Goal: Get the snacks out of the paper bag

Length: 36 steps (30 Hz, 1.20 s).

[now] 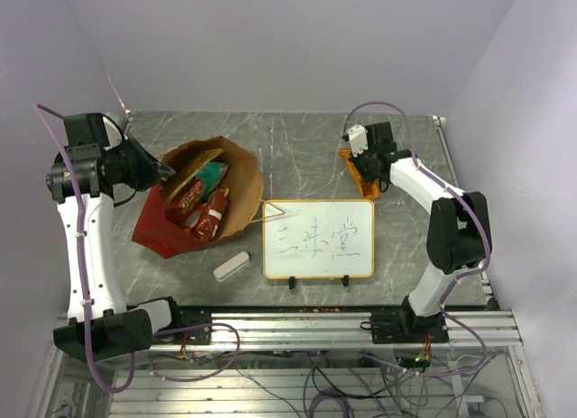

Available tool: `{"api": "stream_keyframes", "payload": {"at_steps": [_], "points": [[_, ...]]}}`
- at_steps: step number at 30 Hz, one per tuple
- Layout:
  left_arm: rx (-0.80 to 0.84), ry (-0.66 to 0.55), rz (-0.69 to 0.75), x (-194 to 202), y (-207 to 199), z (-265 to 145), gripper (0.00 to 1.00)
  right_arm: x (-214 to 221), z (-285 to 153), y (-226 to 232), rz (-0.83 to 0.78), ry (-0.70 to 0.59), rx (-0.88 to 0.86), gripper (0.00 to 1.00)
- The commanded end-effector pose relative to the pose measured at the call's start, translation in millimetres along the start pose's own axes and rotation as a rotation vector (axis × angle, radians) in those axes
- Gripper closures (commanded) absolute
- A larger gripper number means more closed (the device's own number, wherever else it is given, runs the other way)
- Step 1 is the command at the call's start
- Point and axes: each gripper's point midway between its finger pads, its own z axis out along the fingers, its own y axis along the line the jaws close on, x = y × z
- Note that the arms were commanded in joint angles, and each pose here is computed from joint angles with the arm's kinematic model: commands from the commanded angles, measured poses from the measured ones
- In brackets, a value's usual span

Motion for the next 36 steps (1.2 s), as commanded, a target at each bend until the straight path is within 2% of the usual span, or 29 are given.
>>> {"api": "stream_keyframes", "payload": {"at_steps": [1, 4, 13, 18, 27, 31, 36], "points": [[0.034, -0.035, 0.012, -4, -6, -6, 0.93, -3, 12, 12, 0.158, 0.076, -0.024, 1.00], [0.042, -0.034, 0.000, -1, -5, -6, 0.93, -2, 24, 25, 0.240, 0.150, -0.062, 1.00], [0.037, -0.045, -0.013, 2, -4, -10, 0.93, -24, 28, 55, 0.291, 0.115, -0.047, 0.98], [0.034, -0.058, -0.006, -2, -6, -12, 0.93, -27, 22, 22, 0.383, 0.101, 0.009, 1.00], [0.026, -0.051, -0.010, 3, -3, -15, 0.93, 16, -18, -45, 0.482, 0.052, 0.328, 1.00], [0.035, -0.039, -0.009, 4, -4, -13, 0.93, 35, -29, -62, 0.457, 0.101, 0.432, 1.00], [0.040, -0.030, -0.001, 3, -6, -12, 0.93, 75, -51, -93, 0.481, 0.154, 0.612, 0.79]]}}
